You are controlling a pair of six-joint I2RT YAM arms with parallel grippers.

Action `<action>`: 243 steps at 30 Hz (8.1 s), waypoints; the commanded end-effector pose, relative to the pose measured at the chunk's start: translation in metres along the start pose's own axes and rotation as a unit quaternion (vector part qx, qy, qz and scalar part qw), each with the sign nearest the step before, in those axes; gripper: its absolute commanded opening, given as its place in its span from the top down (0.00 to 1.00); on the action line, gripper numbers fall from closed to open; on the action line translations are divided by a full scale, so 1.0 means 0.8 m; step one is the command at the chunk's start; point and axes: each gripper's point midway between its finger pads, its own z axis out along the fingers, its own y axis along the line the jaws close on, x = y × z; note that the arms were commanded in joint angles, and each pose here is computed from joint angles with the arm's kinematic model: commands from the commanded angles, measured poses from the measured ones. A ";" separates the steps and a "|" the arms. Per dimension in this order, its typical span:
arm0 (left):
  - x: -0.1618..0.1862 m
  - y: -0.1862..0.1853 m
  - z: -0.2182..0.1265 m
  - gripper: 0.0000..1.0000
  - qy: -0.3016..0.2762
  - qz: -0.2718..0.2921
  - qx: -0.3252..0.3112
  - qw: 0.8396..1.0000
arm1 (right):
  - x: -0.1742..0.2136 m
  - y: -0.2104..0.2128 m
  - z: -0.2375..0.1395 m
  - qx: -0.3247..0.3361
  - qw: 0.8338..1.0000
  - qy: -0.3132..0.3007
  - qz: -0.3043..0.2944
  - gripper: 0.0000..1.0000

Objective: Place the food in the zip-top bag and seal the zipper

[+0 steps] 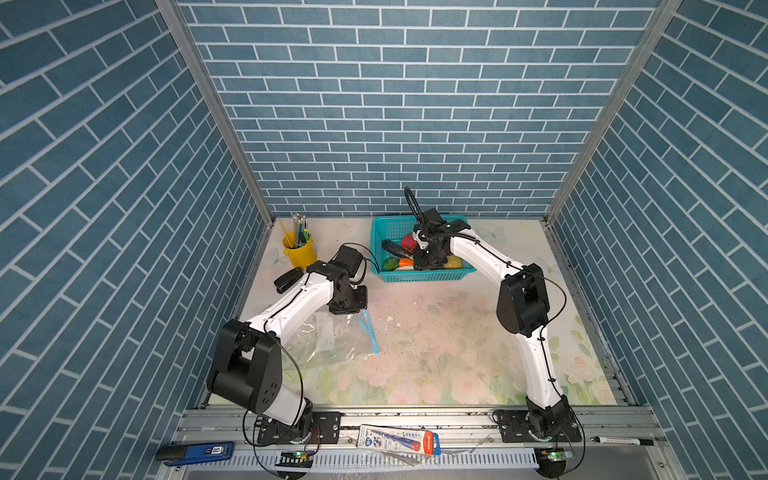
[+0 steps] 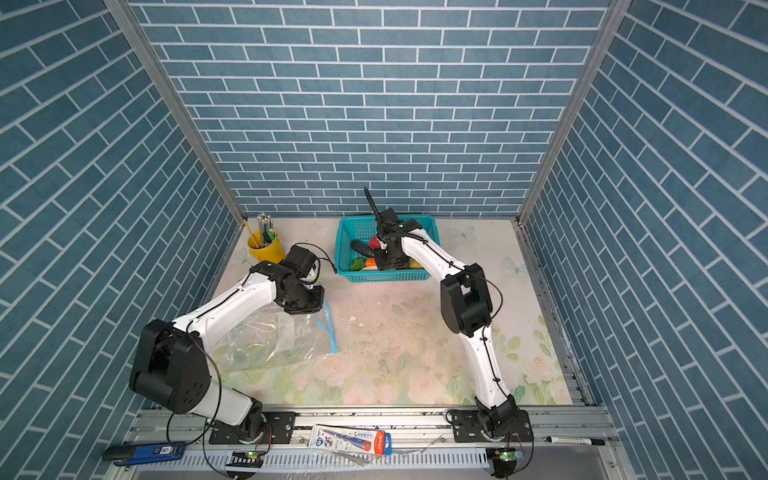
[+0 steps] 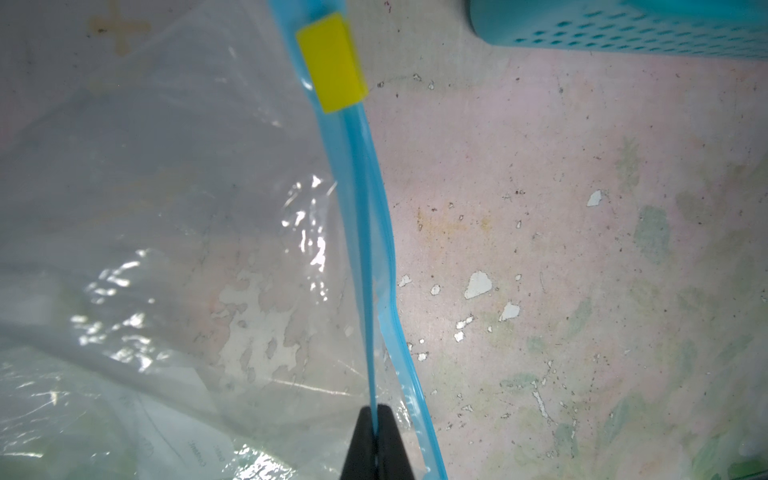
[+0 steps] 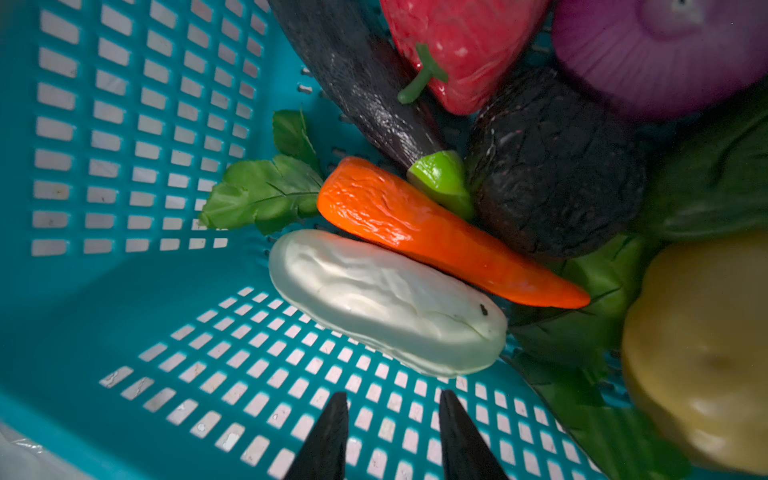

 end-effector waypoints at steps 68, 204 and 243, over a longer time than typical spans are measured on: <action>0.001 -0.042 0.006 1.00 0.001 0.030 0.022 0.999 | 0.112 -0.087 -0.075 0.087 0.993 0.006 0.083 0.48; 0.010 -0.087 -0.071 1.00 -0.022 0.015 0.124 0.992 | 0.120 0.190 -0.056 -0.299 0.949 -0.073 -0.074 0.49; 0.019 -0.109 -0.085 1.00 -0.031 -0.009 0.197 0.980 | 0.149 0.221 -0.066 -0.381 0.912 -0.069 -0.138 0.56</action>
